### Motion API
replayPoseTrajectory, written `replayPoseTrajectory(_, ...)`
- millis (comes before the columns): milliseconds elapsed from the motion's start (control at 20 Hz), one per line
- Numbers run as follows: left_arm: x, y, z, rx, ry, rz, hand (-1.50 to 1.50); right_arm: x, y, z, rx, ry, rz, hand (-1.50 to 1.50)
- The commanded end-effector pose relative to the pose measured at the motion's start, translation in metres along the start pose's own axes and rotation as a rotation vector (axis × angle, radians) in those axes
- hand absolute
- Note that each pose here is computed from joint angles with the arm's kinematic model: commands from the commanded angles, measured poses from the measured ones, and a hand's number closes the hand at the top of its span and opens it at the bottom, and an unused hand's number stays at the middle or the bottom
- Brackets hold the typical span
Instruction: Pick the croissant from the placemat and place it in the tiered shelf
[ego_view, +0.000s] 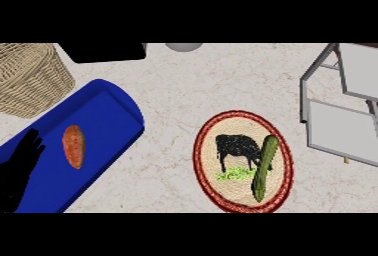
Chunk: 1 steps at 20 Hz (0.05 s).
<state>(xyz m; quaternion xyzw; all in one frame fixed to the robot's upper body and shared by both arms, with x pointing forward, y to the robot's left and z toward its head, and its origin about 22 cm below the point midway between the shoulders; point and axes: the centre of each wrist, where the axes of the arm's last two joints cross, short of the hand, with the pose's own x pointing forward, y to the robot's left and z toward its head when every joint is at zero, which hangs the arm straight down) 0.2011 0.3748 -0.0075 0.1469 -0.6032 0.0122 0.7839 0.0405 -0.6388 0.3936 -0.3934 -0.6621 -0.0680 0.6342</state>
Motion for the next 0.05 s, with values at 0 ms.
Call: replayPoseTrajectory(0, 0.0055, 0.0062, 0.0015, 0.022, -0.001, 0.002, 0.0, 0.0027, -0.0251, 0.0179, 0.0, -0.026, -0.012, -1.5)
